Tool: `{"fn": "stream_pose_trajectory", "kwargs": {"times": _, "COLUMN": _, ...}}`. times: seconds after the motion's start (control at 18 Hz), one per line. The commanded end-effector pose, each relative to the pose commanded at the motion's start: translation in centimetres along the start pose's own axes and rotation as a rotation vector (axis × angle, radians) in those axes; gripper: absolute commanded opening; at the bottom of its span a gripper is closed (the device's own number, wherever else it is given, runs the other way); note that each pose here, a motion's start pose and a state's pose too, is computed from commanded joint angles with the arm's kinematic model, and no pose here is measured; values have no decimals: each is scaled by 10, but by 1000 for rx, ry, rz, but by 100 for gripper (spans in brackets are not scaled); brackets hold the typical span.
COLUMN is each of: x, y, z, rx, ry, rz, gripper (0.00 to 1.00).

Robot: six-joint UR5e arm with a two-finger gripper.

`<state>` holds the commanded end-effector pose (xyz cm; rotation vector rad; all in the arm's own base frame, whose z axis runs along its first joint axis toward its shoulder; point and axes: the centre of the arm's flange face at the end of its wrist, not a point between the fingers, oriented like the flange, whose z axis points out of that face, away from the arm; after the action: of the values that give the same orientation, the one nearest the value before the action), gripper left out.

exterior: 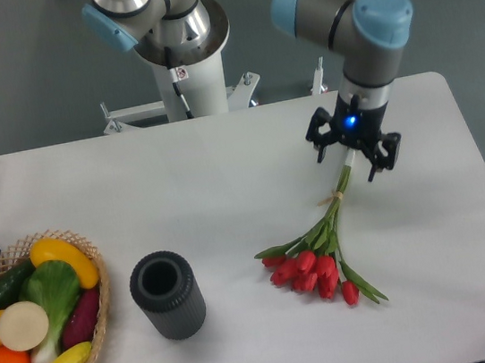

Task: Pick up the flowers from the table
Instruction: 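Move the open gripper down over the tulip stems, then lower the gripper onto the tulip stems and close it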

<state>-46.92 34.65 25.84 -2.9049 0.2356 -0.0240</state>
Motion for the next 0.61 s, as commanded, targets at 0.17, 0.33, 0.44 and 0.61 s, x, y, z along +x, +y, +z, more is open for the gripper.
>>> {"fn": "stream_pose_trajectory", "kwargs": {"times": 0.17, "x": 4, "y": -10, "z": 24, "rx": -2, "ry": 15, "rz": 11, "gripper": 100}}
{"fn": "stream_pose_trajectory", "kwargs": {"times": 0.33, "x": 1, "y": -14, "z": 41, "rx": 1, "ry": 12, "rz": 3, "gripper": 100}}
{"fn": "stream_pose_trajectory", "kwargs": {"times": 0.44, "x": -1, "y": -15, "z": 52, "rx": 2, "ry": 3, "rz": -25, "gripper": 100}}
{"fn": "stream_pose_trajectory", "kwargs": {"times": 0.61, "x": 0, "y": -22, "z": 55, "rx": 2, "ry": 3, "rz": -22, "gripper": 100}}
